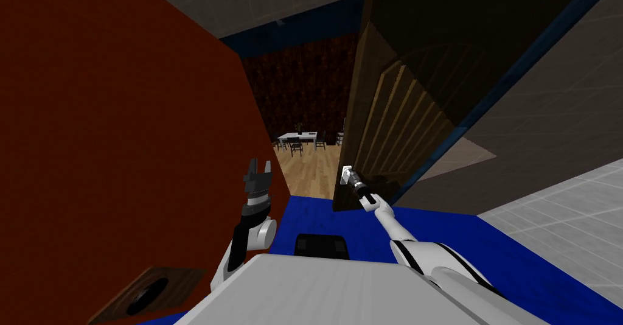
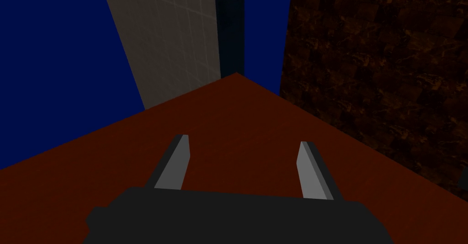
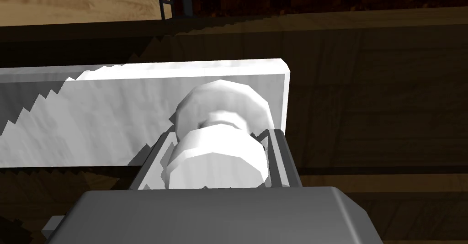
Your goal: Pull the door open
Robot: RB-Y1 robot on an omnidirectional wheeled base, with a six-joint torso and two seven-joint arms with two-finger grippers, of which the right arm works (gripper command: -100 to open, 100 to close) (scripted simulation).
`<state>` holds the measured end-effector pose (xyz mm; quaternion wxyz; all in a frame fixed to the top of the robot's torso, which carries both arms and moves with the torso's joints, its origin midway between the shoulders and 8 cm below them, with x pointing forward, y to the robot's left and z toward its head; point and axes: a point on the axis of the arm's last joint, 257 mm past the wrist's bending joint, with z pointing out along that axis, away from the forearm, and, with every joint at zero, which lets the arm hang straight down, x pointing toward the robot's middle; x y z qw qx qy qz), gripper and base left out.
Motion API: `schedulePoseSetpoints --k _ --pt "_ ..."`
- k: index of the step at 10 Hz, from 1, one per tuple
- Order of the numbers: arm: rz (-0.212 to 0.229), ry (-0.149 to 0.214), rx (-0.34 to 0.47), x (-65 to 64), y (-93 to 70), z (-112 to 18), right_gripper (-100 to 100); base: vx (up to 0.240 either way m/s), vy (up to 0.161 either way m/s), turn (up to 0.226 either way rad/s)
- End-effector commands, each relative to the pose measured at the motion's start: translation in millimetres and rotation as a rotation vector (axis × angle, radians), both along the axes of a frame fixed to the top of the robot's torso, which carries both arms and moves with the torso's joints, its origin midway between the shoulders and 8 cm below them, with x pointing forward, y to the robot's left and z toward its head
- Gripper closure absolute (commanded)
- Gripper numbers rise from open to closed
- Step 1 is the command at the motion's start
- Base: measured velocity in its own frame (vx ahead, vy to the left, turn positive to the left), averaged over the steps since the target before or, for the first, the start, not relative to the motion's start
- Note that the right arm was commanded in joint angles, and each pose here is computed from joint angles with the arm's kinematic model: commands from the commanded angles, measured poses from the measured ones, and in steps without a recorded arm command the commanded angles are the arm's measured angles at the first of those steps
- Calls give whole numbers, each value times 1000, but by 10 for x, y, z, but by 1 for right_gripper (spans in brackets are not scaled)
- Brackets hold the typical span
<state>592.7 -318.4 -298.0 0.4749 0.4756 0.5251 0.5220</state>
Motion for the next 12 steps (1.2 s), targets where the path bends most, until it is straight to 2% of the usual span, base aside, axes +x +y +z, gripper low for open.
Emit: schedulePoseSetpoints --k 1,2,3,11,12 --pt "32 -5 2 2 112 19 100 -238 -151 86" --pt "47 -4 2 1 165 19 100 -242 -105 76" --pt "34 -8 -1 5 112 31 100 -110 -42 16" --pt "211 -4 3 -128 584 19 100 -205 -159 66" --pt "199 -5 -1 -104 554 25 100 -93 -55 10"
